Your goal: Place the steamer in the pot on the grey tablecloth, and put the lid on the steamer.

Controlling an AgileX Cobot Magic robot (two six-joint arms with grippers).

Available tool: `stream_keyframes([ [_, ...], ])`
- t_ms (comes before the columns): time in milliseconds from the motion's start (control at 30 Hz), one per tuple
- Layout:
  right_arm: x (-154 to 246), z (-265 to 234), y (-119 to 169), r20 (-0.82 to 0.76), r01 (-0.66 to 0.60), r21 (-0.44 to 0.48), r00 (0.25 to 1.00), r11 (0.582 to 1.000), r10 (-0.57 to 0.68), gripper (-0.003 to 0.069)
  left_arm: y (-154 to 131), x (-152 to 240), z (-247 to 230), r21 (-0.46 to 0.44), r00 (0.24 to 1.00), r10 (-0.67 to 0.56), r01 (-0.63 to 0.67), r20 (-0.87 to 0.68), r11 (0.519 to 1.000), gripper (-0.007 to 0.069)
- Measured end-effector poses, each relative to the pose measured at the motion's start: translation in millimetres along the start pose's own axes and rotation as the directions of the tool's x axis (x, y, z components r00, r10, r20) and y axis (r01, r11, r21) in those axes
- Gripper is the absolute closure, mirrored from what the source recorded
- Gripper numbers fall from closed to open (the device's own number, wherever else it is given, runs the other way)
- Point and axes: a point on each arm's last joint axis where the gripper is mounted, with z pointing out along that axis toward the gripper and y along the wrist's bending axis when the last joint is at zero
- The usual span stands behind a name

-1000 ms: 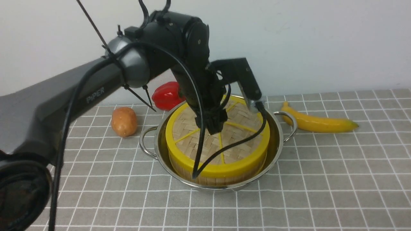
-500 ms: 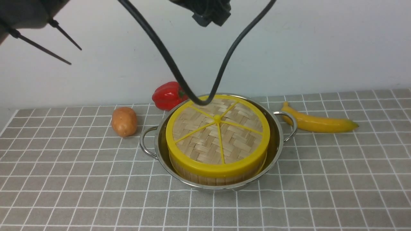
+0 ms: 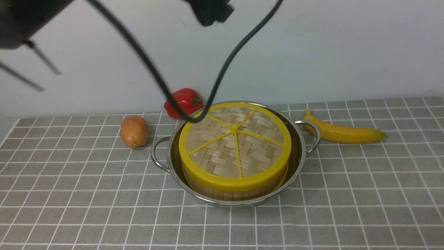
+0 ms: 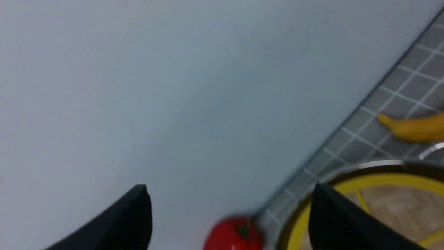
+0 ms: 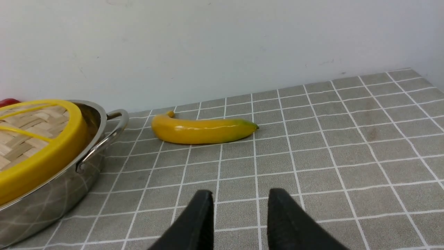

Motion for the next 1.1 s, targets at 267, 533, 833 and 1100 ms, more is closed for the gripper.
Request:
stream_keyframes([
  [267, 0, 0, 0, 0.0, 0.0, 0.0, 1.0, 1.0, 0.0, 0.0419, 7, 146, -86, -0.171, 0.934, -0.355, 0.345, -0.035, 0.923, 0.0068],
  [533, 0, 0, 0, 0.0, 0.0, 0.0, 1.0, 1.0, 0.0, 0.0419, -69, 275, -136, -0.354, 0.808, -0.534, 0.589, 0.248, 0.726, 0.0068],
  [833, 0, 0, 0, 0.0, 0.0, 0.0, 1.0, 1.0, 0.0, 0.0419, -138, 334, -150, -0.336, 0.795, -0.512, 0.603, 0.326, 0.723, 0.0068],
  [1100, 0, 0, 0, -0.001, 0.0, 0.0, 1.0, 1.0, 0.0, 0.0419, -153, 351, -147, -0.357, 0.859, -0.472, 0.513, 0.201, 0.781, 0.0068],
])
